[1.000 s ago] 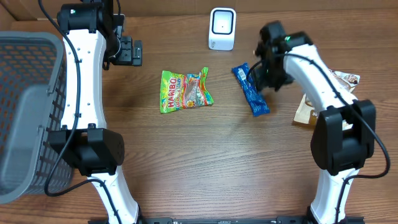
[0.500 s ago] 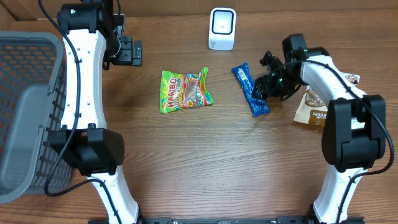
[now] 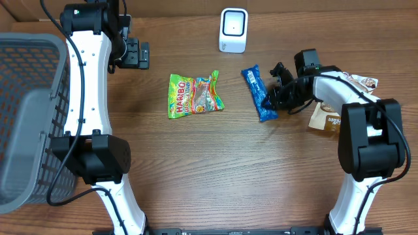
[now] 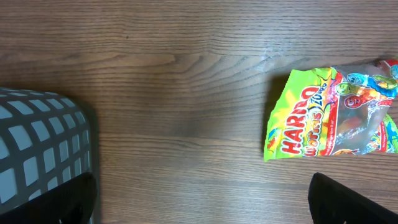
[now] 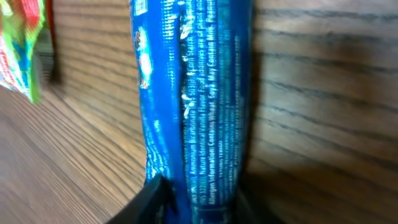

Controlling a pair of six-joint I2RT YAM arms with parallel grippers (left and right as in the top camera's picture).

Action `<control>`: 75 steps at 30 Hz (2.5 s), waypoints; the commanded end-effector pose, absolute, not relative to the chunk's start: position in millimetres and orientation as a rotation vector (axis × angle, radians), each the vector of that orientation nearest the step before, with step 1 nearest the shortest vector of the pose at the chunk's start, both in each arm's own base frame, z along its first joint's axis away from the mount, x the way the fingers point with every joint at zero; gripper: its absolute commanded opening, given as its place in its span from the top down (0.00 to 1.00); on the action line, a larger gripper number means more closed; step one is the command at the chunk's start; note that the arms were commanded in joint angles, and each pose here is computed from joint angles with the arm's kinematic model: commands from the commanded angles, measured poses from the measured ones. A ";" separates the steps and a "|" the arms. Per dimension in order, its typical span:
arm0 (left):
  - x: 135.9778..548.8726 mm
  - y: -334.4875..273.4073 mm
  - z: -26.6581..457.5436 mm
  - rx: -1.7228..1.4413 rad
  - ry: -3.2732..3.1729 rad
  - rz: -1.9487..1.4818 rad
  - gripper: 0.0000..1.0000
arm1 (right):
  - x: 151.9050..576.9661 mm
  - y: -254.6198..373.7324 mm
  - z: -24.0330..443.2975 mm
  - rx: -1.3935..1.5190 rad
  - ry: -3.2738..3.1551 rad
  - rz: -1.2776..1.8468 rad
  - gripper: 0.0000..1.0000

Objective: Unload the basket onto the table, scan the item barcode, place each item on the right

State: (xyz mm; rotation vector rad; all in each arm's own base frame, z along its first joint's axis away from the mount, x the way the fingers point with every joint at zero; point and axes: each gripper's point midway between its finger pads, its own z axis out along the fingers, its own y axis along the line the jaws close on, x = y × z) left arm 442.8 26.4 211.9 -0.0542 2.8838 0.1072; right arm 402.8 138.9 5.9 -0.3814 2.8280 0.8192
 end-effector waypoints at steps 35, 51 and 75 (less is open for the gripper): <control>445.1 20.7 210.6 -0.013 2.884 0.093 0.01 | 335.5 160.5 120.0 -0.471 2.724 1.022 0.96; 445.1 20.7 210.6 -0.012 2.884 0.093 0.00 | 335.1 122.1 40.7 -0.288 2.905 0.790 0.02; 445.1 20.7 210.6 -0.012 2.884 0.093 0.00 | 334.1 134.9 -1.5 -0.104 2.792 0.902 0.57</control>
